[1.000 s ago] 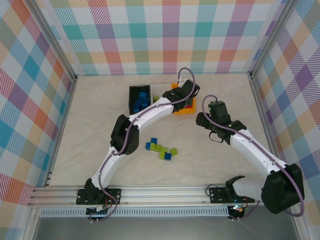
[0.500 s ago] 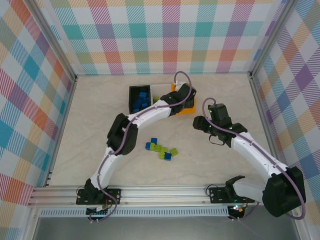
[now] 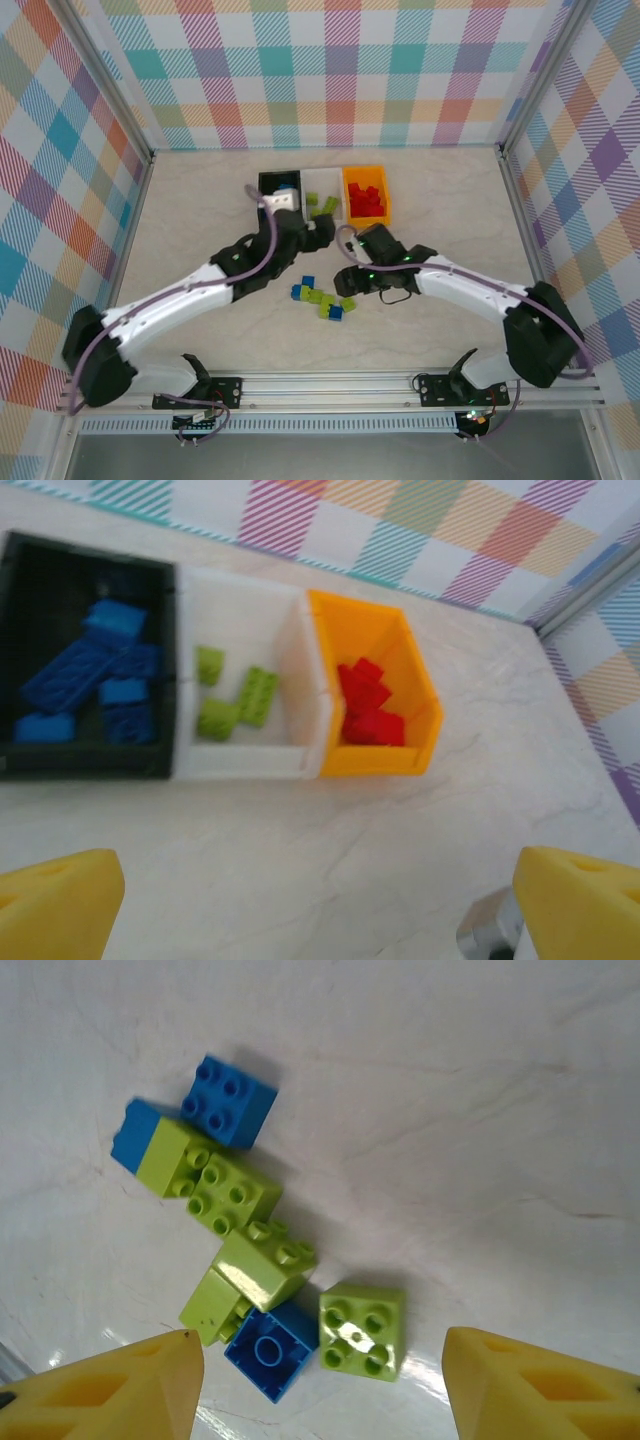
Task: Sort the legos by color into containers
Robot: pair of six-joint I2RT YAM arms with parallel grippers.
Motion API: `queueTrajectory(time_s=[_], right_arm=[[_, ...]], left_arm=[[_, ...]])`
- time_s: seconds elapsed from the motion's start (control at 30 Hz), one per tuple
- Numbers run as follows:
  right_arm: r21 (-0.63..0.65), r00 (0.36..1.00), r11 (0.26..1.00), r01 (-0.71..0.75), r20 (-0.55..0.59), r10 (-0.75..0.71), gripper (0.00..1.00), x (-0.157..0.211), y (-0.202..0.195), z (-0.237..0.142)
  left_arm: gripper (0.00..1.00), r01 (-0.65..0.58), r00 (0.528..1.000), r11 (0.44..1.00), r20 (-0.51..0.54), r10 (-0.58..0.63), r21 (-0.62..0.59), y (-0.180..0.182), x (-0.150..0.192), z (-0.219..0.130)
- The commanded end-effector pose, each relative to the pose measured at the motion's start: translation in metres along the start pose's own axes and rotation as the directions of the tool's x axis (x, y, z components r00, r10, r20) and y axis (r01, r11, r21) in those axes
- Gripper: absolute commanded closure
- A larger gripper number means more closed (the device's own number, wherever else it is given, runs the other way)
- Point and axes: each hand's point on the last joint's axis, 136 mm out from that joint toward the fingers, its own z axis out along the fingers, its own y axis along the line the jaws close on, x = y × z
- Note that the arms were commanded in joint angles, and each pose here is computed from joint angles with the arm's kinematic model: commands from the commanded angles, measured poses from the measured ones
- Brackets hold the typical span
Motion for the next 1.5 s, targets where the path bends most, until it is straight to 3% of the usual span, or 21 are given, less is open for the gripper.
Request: queueTrajectory(time_s=[0.0, 0.17, 0.43, 1.0, 1.27, 1.47], right_arm=[[0.101, 1.000, 0.995, 0.009, -0.018, -0.008, 0.37, 0.002, -0.005, 0.005], [0.247, 0.999, 0.969, -0.025, -0.028, 0.033, 0.43, 0.027, -0.032, 0.004], [0.269, 0.984, 0.961, 0.061, -0.180, -0.012, 0.36, 0.086, -0.032, 0.013], [0.312, 0.989, 0.941, 0.134, -0.108, -0.105, 0.38, 0.028, -0.011, 0.060], [0.334, 0.985, 0.933, 0.136, -0.142, -0.093, 0.50, 0.039, -0.020, 0.056], [0.353, 0.986, 0.927, 0.123, -0.151, -0.074, 0.65, 0.054, -0.031, 0.050]], left_arm=[[0.00, 0.014, 1.000, 0.996, -0.024, -0.016, -0.092, 0.042, 0.018, -0.026], [0.00, 0.043, 0.999, 0.989, -0.025, -0.047, -0.144, 0.080, 0.031, -0.057], [0.00, 0.071, 0.997, 0.985, 0.015, -0.069, -0.159, 0.097, 0.030, -0.071], [0.00, 0.062, 0.998, 0.979, 0.022, -0.059, -0.194, 0.109, 0.028, -0.082], [0.00, 0.049, 0.999, 0.978, 0.020, -0.046, -0.200, 0.109, 0.028, -0.081], [0.00, 0.035, 0.999, 0.978, 0.015, -0.033, -0.206, 0.109, 0.030, -0.078]])
